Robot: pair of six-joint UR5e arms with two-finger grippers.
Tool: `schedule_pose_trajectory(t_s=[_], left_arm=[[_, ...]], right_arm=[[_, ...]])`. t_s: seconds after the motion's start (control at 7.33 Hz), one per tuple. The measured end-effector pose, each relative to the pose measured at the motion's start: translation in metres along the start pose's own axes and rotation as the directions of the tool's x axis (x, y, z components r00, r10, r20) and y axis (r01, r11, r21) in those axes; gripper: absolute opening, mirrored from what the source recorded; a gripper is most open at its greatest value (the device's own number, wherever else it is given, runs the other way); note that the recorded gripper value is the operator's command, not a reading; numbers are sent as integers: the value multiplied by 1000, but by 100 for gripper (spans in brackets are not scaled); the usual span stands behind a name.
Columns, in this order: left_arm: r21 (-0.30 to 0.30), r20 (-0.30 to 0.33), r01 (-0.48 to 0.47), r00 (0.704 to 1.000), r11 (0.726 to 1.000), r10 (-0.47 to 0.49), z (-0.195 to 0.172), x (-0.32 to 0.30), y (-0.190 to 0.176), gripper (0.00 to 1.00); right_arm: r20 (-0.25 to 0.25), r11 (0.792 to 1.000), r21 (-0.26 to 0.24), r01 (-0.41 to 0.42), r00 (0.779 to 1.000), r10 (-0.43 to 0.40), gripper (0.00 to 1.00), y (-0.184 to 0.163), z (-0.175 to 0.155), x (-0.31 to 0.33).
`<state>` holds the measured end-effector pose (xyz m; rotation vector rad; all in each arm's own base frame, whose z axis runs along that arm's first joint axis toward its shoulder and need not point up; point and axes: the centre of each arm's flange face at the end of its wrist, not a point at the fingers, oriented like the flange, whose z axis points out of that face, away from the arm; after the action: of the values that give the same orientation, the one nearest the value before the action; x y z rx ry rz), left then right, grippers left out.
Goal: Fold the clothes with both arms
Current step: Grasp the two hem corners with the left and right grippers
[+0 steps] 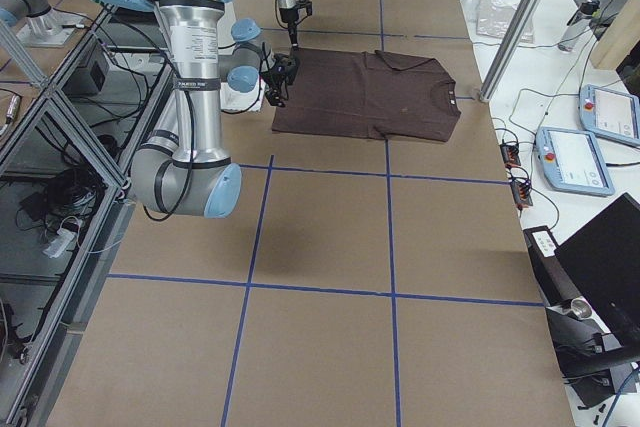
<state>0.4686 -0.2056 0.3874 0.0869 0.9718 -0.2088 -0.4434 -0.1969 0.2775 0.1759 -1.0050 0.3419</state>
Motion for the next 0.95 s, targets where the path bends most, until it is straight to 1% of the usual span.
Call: schedule_pose_trajectory(t_s=[0.14, 0.27, 0.41, 0.55, 0.68, 0.82, 0.95], left_arm=[[-1, -2, 0, 1000, 1000, 0, 0, 1, 1, 1], [-3, -4, 0, 1000, 1000, 0, 0, 2, 1, 0], [-5, -6, -2, 1000, 1000, 1, -1, 3, 3, 0], [-7, -9, -3, 1000, 1000, 3, -2, 4, 4, 0], [-8, -12, -3, 1000, 1000, 3, -3, 5, 5, 0], [-9, -16, -3, 1000, 1000, 3, -4, 6, 5, 0], [-10, -21, -3, 1000, 1000, 3, -6, 8, 5, 0]], right_arm=[[0, 1000, 2, 0, 1000, 0, 97, 0, 0, 0], [0, 1000, 4, 0, 1000, 0, 97, -1, 0, 0], [-2, 1000, 5, 0, 1000, 0, 94, -1, 0, 1], [-3, 1000, 3, -1, 1000, 1, 77, 1, 1, 1], [-5, 1000, 3, -23, 1000, 23, 70, 7, 3, 1], [-15, 998, 8, -60, 998, 60, 67, 18, 7, 2], [-48, 997, 18, -80, 996, 81, 67, 29, 17, 7]])
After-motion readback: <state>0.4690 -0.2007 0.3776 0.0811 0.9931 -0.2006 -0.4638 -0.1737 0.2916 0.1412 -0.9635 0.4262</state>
